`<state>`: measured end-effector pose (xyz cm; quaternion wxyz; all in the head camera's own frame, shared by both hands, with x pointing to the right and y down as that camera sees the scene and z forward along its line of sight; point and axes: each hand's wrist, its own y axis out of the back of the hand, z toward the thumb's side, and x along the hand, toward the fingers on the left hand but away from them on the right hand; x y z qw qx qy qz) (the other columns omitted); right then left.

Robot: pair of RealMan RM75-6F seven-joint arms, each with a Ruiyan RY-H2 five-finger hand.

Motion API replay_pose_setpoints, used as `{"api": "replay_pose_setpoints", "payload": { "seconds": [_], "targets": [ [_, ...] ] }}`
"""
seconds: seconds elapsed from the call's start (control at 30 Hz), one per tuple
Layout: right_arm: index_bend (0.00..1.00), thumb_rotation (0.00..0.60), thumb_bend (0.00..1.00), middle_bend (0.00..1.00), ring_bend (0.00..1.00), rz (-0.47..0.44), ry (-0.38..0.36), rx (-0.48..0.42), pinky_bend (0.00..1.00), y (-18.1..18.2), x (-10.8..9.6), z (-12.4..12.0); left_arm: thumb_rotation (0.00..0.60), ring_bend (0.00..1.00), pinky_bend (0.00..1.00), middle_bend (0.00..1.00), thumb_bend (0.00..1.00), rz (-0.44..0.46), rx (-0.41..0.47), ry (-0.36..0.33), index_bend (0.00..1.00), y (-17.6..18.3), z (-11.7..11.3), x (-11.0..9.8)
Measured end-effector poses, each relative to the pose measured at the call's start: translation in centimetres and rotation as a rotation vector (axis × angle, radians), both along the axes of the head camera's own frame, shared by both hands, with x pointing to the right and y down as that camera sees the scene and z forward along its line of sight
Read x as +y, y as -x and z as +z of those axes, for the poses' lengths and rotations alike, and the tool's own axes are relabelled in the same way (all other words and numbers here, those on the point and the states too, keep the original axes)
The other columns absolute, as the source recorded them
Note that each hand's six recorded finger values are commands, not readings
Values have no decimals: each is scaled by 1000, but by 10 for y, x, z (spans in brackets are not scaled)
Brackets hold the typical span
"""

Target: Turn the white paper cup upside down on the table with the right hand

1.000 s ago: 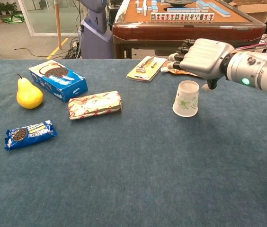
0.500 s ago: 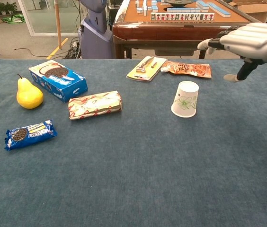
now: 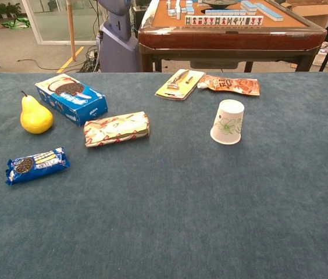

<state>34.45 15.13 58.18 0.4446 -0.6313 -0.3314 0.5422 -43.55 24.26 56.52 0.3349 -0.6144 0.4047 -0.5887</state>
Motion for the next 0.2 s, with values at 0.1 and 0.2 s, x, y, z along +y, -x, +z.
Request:
{"api": "replay_pose_setpoints", "payload": {
  "seconds": [0.1, 0.2],
  "targets": [
    [198, 600, 353, 309, 182, 63, -7, 22, 226, -21, 15, -11, 600, 161, 84, 126, 146, 1, -1, -5, 321, 0, -1, -1],
    [199, 600, 352, 309, 183, 108, -11, 37, 226, -36, 26, -17, 600, 161, 84, 126, 146, 1, -2, -16, 321, -1, -4, -2]
  ]
}}
